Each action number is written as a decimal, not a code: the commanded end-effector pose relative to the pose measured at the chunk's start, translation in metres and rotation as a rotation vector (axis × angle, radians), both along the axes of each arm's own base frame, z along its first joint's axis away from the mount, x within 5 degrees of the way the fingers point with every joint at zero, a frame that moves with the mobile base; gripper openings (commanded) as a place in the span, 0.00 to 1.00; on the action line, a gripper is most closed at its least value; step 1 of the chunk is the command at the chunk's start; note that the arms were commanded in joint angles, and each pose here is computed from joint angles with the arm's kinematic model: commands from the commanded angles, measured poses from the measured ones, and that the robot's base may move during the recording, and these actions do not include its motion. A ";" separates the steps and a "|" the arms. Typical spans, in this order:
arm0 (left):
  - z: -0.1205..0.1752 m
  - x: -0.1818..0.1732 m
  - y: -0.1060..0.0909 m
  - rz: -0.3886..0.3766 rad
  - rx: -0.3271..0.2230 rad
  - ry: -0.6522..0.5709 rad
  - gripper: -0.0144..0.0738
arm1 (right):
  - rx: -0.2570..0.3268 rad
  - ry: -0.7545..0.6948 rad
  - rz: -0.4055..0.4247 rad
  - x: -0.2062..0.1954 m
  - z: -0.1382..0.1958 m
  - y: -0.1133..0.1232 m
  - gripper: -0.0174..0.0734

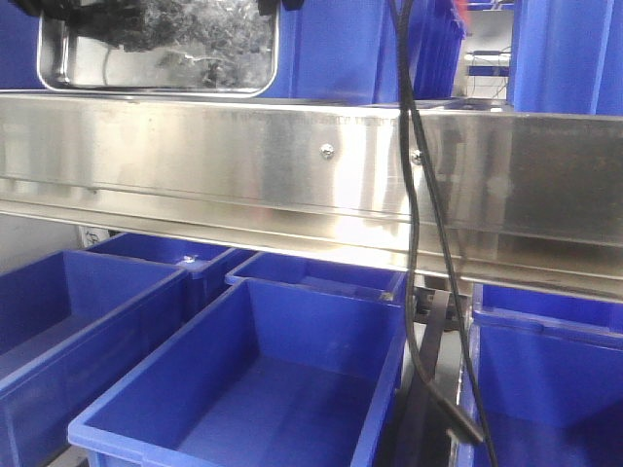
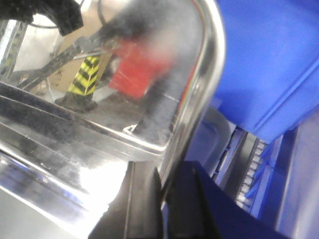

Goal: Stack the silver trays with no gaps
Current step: 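Raise the tray over the rail and lower it onto the tray stack, then open both grippers and withdraw them from the stacked tray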

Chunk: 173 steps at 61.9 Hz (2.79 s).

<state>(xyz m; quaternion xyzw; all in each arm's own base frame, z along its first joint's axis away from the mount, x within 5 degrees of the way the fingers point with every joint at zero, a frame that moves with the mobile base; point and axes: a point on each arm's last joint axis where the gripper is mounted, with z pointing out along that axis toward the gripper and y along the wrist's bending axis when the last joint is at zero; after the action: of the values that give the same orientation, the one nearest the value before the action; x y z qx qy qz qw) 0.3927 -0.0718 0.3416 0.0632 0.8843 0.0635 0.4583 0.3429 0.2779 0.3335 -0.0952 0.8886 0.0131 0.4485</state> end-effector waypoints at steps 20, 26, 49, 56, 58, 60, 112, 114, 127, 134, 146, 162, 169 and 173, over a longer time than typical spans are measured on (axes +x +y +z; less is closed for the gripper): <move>0.030 -0.015 -0.001 -0.010 -0.055 -0.080 0.32 | 0.145 -0.077 0.172 -0.008 0.010 0.028 0.33; 0.036 -0.019 0.000 -0.011 -0.060 -0.095 0.32 | 0.159 -0.066 0.148 -0.009 0.012 0.026 0.45; 0.036 -0.018 0.002 -0.008 -0.059 -0.103 0.33 | 0.157 -0.069 0.128 -0.010 0.017 0.021 0.45; 0.037 -0.016 0.008 0.005 -0.063 -0.113 0.45 | 0.146 -0.069 0.122 -0.010 0.017 0.020 0.46; 0.037 -0.016 0.010 0.010 -0.065 -0.113 0.49 | 0.146 -0.068 0.122 -0.010 0.017 0.020 0.47; 0.037 -0.016 0.012 0.018 -0.065 -0.107 0.53 | 0.144 -0.067 0.120 -0.010 0.017 0.020 0.48; 0.038 -0.026 0.016 0.058 -0.084 -0.013 0.19 | 0.162 -0.139 0.120 -0.020 0.048 0.006 0.11; 0.038 -0.026 0.016 0.058 -0.084 -0.013 0.19 | 0.162 -0.139 0.120 -0.020 0.048 0.006 0.11; 0.038 -0.026 0.016 0.058 -0.084 -0.013 0.19 | 0.162 -0.139 0.120 -0.020 0.048 0.006 0.11; 0.038 -0.026 0.016 0.055 -0.085 -0.019 0.19 | 0.162 -0.139 0.120 -0.020 0.048 0.006 0.11; 0.038 -0.026 0.016 0.055 -0.085 -0.019 0.19 | 0.145 -0.122 0.103 -0.022 0.046 0.005 0.11; 0.039 -0.026 0.016 0.054 -0.085 -0.021 0.19 | 0.146 -0.134 0.109 -0.020 0.047 0.005 0.11; 0.039 -0.026 0.016 0.054 -0.085 -0.021 0.19 | 0.117 -0.110 0.079 -0.021 0.045 0.001 0.11; 0.039 -0.026 0.016 0.054 -0.085 -0.021 0.19 | 0.124 -0.091 0.071 -0.021 0.043 0.001 0.11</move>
<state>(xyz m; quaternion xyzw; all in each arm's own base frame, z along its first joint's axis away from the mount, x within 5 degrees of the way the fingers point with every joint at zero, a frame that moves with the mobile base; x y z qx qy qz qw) 0.3693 -0.0569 0.3718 0.0169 0.8909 0.0402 0.4522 0.3241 0.2839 0.3672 -0.1042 0.8634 0.0816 0.4869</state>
